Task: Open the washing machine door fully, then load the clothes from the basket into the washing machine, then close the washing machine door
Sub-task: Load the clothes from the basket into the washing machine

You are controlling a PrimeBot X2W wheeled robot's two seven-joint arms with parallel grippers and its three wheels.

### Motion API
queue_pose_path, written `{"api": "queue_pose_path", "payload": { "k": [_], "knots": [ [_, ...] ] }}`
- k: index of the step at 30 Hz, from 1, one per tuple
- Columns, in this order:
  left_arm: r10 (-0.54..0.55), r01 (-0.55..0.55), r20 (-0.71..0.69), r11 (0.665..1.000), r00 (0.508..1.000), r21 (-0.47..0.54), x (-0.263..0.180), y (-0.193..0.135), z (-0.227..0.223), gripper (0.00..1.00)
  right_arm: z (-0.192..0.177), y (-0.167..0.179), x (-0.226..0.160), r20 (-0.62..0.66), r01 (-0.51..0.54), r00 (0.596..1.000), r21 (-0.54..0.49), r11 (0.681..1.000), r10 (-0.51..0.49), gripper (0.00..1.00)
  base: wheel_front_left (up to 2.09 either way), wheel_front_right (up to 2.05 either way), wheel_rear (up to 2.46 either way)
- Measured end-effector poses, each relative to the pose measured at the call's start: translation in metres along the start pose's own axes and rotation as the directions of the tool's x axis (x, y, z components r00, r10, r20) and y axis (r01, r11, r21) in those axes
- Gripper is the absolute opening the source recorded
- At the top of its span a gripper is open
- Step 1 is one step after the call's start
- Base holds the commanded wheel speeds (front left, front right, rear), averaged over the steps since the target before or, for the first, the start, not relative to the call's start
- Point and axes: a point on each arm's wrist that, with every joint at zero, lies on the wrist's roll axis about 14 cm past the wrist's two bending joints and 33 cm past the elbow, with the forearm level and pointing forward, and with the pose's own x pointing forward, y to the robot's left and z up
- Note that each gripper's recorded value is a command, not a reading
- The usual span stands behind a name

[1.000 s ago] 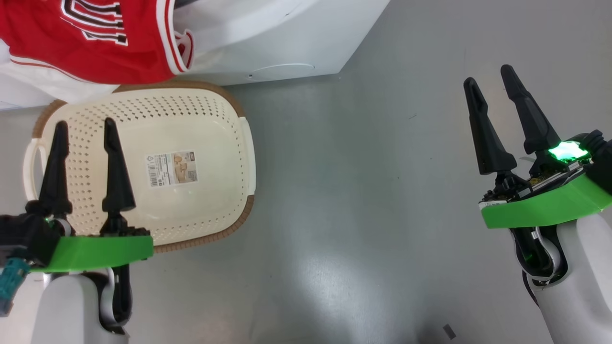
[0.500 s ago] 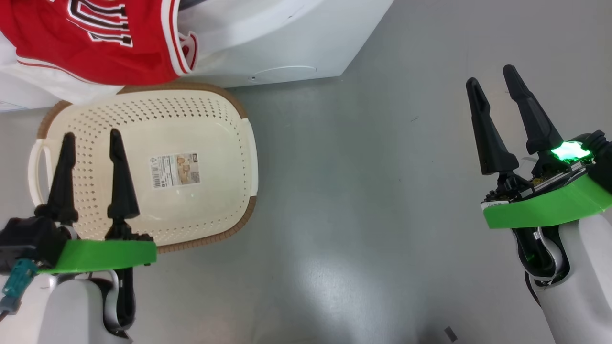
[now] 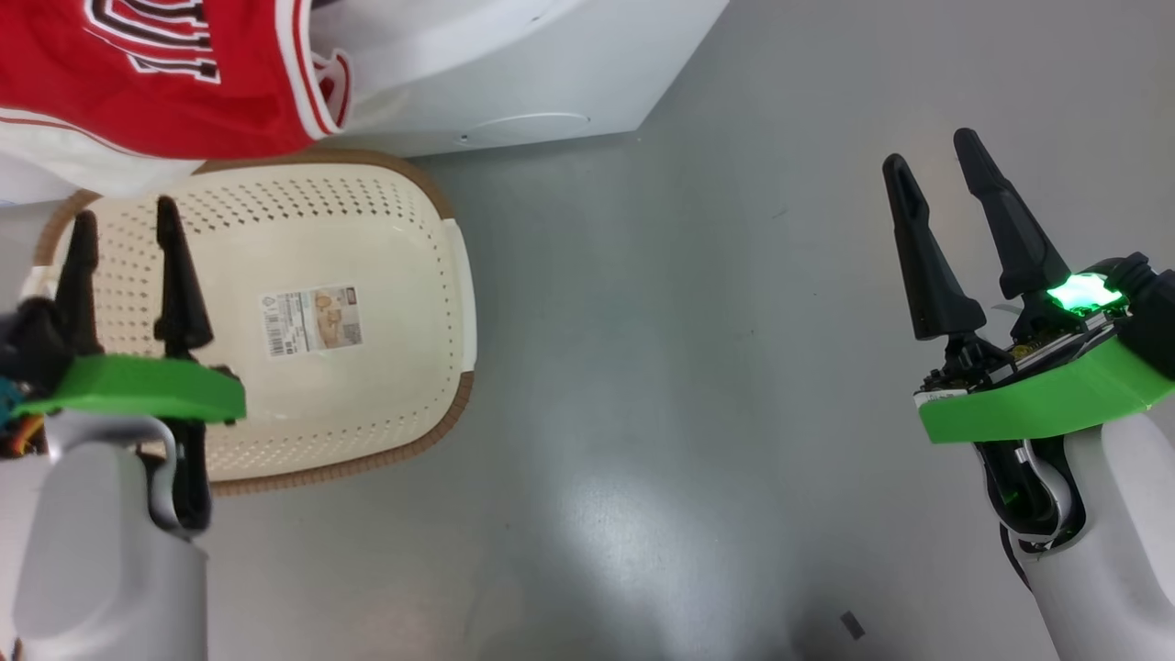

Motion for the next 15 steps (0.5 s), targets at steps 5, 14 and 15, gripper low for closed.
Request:
{"api": "queue_pose_path", "payload": {
  "k": [5, 14, 15],
  "knots": [
    [-0.016, 0.015, -0.045, 1.000, 0.999, -0.007, 0.028, -0.001, -0.011, 1.00, -0.004, -0.007, -0.003, -0.012, 0.023, 1.000, -0.004, 1.000, -0.023, 1.00, 0.00, 0.00, 0.00],
    [-0.023, 0.021, -0.131, 1.000, 0.991, -0.021, 0.050, 0.000, -0.035, 1.00, -0.009, -0.016, -0.006, -0.024, 0.049, 0.998, -0.005, 0.999, -0.049, 1.00, 0.00, 0.00, 0.00],
    [-0.023, 0.021, -0.132, 1.000, 0.991, -0.021, 0.053, 0.000, -0.034, 1.00, -0.010, -0.016, -0.006, -0.025, 0.051, 0.998, 0.000, 0.999, -0.051, 1.00, 0.00, 0.00, 0.00]
  ]
}}
